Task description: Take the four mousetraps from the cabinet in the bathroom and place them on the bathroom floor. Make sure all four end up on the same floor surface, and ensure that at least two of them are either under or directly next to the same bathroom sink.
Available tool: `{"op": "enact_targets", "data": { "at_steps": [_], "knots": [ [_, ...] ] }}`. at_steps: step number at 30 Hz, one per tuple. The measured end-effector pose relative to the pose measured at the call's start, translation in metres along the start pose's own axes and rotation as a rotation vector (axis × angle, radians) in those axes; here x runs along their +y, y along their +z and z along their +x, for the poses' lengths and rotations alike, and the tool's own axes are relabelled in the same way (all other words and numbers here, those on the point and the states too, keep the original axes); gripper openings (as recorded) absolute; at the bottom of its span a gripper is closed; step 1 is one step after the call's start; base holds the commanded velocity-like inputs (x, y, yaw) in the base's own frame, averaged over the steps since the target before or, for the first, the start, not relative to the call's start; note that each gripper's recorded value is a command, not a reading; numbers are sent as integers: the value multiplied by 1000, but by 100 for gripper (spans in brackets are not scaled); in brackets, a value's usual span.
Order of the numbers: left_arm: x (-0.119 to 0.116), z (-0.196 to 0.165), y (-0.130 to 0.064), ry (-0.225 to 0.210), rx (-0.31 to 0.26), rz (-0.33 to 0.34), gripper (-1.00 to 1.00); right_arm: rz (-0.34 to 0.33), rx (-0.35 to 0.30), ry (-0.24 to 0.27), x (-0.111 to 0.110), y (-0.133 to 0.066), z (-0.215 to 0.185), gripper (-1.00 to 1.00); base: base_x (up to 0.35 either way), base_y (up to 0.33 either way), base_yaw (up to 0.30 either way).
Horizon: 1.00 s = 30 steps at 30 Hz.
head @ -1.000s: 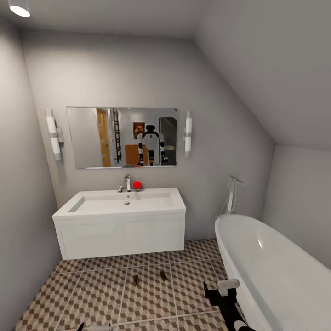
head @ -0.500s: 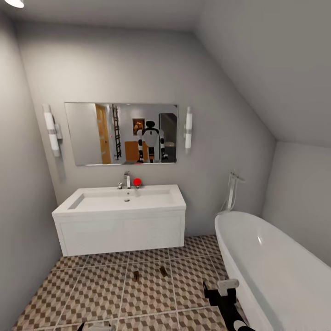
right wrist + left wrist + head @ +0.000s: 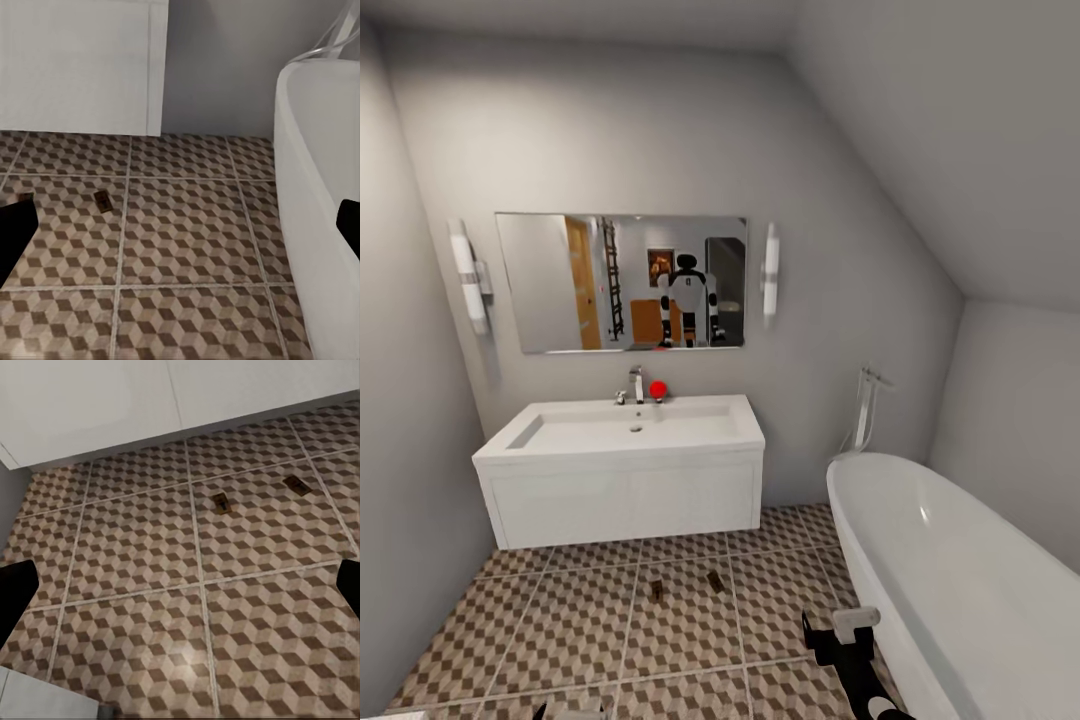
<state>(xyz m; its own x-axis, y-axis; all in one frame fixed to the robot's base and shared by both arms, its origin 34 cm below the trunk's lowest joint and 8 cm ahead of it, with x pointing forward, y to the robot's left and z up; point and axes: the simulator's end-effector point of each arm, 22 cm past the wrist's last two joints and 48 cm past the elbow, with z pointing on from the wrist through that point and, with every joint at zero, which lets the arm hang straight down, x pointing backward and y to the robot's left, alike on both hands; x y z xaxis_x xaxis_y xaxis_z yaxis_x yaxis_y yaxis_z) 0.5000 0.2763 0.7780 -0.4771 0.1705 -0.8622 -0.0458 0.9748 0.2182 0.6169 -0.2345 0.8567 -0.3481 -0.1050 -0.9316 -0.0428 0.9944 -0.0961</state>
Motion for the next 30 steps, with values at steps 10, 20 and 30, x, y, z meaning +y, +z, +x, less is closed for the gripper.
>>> {"op": "enact_targets", "data": {
  "at_steps": [10, 20, 30],
  "knots": [
    [-2, 8, 0, 3, 19, 5, 100, -2, 16, 0, 1, 0, 9, 100, 0, 0, 0],
    [-4, 15, -1, 5, 35, 8, 100, -5, 33, 0, 3, 1, 17, 100, 0, 0, 0],
    [-5, 22, -2, 7, 51, 12, 100, -7, 67, -1, 4, 1, 30, 100, 0, 0, 0]
  ]
}}
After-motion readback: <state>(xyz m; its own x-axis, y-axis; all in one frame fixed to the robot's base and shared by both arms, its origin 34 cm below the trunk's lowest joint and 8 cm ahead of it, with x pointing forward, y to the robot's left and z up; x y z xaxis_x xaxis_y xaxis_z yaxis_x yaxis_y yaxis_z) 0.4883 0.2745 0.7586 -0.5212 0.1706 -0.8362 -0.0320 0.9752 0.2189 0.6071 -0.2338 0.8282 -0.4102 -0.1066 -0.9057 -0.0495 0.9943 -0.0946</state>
